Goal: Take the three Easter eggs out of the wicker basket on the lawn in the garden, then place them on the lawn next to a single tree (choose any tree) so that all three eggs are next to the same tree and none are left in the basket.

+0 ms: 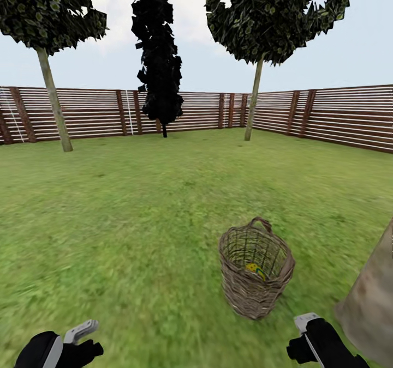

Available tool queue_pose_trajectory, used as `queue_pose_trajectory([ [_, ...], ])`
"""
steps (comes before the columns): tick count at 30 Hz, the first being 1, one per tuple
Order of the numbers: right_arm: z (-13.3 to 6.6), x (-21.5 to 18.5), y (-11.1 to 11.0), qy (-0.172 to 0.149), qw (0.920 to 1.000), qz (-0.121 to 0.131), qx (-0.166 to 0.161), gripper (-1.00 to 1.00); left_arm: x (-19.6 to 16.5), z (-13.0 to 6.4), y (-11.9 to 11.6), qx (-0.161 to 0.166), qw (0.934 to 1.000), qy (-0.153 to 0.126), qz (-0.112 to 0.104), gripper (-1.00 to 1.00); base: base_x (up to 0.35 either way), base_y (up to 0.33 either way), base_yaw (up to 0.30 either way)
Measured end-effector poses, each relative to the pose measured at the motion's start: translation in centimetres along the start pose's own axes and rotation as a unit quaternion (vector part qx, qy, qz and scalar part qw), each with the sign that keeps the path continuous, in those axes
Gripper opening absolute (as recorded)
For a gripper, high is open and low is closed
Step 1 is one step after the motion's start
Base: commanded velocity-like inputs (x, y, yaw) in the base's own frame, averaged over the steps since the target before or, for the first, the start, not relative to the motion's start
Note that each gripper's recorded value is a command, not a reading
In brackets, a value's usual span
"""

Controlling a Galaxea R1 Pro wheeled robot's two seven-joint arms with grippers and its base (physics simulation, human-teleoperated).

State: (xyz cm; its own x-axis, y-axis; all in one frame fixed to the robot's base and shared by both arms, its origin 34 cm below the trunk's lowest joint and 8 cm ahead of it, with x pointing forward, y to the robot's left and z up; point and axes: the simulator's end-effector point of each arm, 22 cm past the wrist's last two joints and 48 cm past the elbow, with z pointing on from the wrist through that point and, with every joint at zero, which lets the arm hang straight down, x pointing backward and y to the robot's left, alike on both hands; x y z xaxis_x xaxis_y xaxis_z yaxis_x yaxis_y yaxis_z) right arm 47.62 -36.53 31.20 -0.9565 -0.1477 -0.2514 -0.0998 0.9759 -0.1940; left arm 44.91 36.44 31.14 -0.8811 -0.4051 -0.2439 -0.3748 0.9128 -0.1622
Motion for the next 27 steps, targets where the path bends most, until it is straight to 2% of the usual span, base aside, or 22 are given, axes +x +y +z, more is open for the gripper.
queue_pose_trajectory([
  [27, -4.0, -2.9, -1.6, -0.053, 0.9985, 0.012, 0.009, 1.00, -2.0, -3.2, -1.6, 0.023, 0.9990, -0.039, 0.003, 1.00, 0.000, 0.000, 0.000],
])
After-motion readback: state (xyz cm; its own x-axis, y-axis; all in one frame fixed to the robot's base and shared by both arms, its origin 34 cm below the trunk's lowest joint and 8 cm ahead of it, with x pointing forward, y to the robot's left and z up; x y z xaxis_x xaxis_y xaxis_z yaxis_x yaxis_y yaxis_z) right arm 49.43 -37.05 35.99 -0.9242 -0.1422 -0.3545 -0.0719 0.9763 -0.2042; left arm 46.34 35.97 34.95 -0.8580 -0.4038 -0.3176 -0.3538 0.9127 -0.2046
